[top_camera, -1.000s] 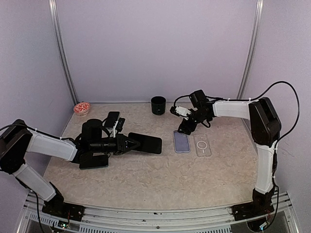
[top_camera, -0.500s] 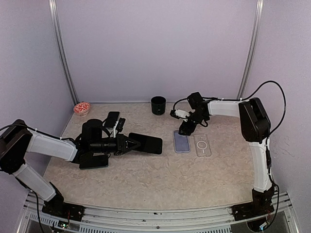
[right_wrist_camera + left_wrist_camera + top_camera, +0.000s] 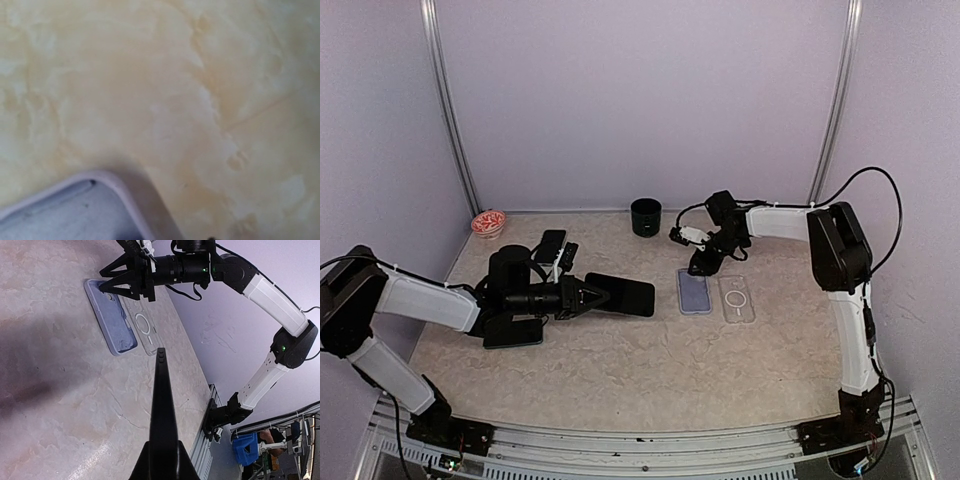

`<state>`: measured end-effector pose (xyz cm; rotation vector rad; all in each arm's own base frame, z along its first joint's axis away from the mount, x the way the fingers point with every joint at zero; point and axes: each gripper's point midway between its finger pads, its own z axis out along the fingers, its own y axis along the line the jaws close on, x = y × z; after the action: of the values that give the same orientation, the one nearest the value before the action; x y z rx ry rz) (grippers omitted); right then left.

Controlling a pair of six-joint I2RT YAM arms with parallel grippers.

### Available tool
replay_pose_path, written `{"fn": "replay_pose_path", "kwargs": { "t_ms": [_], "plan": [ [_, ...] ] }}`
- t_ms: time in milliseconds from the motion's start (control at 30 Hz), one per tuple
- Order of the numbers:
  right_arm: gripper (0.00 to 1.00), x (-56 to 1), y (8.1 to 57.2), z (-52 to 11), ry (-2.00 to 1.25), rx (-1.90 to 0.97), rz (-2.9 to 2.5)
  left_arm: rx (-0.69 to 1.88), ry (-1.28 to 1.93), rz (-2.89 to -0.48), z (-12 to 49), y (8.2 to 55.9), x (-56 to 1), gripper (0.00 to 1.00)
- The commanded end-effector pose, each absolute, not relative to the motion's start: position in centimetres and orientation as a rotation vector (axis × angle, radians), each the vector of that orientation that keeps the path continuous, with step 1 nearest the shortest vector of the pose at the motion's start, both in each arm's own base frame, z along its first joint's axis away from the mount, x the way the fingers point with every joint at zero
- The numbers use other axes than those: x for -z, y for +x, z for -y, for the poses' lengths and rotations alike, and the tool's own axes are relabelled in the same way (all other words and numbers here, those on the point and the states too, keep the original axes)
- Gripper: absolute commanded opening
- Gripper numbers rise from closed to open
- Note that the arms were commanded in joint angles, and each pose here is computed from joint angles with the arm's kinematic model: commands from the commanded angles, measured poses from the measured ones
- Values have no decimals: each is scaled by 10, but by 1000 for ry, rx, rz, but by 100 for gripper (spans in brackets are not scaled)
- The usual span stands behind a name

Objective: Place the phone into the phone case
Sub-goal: Rotate the phone case at the center of the board.

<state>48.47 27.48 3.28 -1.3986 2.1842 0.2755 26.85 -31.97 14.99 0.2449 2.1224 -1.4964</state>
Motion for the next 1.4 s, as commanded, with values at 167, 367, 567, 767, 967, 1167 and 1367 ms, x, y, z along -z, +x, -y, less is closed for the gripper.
{"fn": "replay_pose_path", "kwargs": {
  "t_ms": [167, 367, 567, 767, 967, 1167, 1367],
  "plan": [
    [25, -24, 475, -270, -1391, -344, -2253, 1543, 295, -2020, 328, 270, -171, 0],
    [12, -27, 468, -273, -1367, -402, -2267, 1553, 287, -2014, 327, 269, -169, 0],
    [3, -40, 469, -275, -1304, -421, -2286, 1554, 273, -2018, 325, 268, -166, 0],
    [0, -65, 461, -283, -1177, -520, -2308, 1550, 251, -2020, 323, 269, -164, 0],
    [0, -77, 444, -291, -1004, -552, -2341, 1497, 183, -2049, 317, 275, -157, 0],
    [0, -71, 428, -297, -790, -507, -2421, 1417, 62, -2070, 303, 283, -152, 0],
    [0, -65, 413, -309, -628, -409, -2460, 1383, -6, -2058, 292, 285, -155, 0]
  ]
}}
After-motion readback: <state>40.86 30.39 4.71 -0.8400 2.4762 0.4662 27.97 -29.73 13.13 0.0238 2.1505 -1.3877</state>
